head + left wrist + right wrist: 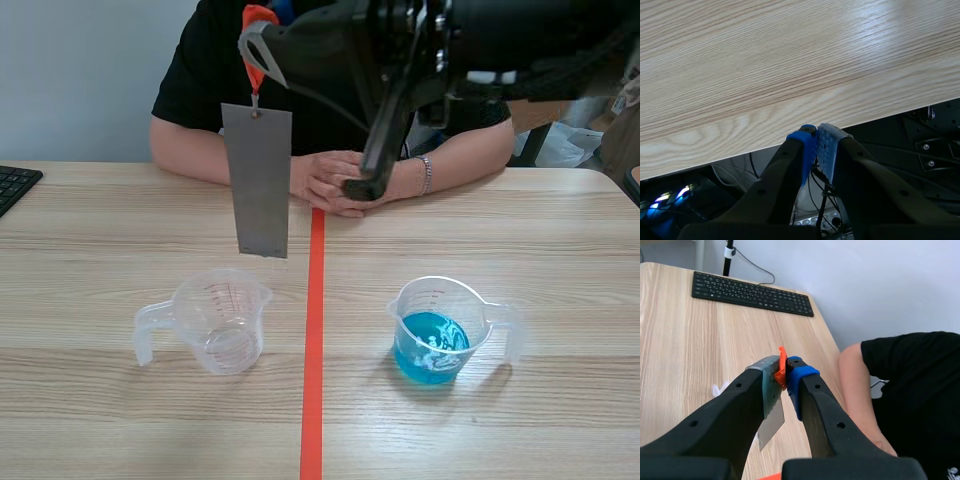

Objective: Do the redox reaction experiment.
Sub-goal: 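Put the plate into the left beaker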

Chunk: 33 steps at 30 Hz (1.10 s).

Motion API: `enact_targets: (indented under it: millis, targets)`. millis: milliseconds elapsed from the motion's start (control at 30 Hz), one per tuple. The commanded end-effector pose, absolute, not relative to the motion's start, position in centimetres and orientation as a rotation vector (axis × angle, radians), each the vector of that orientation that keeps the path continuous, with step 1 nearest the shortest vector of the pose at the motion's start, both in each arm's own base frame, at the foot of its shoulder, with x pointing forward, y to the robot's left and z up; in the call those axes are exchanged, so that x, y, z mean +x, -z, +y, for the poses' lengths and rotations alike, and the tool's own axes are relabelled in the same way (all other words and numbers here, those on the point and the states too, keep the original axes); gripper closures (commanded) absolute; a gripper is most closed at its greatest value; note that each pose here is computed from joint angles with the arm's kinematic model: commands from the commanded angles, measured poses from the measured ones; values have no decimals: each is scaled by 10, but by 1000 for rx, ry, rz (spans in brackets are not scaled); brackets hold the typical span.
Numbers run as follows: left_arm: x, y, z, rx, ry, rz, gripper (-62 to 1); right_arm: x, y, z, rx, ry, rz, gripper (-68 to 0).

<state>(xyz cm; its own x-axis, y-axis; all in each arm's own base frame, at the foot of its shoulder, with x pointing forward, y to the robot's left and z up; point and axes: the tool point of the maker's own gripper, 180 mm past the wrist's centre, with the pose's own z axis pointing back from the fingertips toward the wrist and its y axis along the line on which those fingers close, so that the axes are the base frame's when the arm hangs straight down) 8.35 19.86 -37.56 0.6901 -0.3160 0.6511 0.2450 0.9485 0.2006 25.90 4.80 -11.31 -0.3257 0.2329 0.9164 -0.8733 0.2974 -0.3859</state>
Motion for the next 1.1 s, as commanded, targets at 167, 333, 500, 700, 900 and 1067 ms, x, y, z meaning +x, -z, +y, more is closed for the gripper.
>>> enact_targets:
  millis: [167, 333, 500, 700, 900, 1067]
  targets:
    - [86, 372, 200, 103, 315, -760, -44, 266, 110, 69, 642, -1289, -1492, -15]
    - [86, 373, 200, 101, 315, -759, -44, 262, 115, 86, 655, -1317, -1481, -15]
    - [85, 373, 199, 100, 316, -756, -44, 263, 121, 97, 657, -1319, -1465, -15]
    - [87, 371, 198, 94, 318, -769, -45, 262, 126, 102, 675, -1317, -1448, -15]
    - [86, 372, 195, 75, 324, -767, -141, 262, 126, 102, 675, -1317, -1448, -16]
    - [86, 372, 194, 75, 324, -767, -166, 264, 131, 102, 676, -1309, -1431, -16]
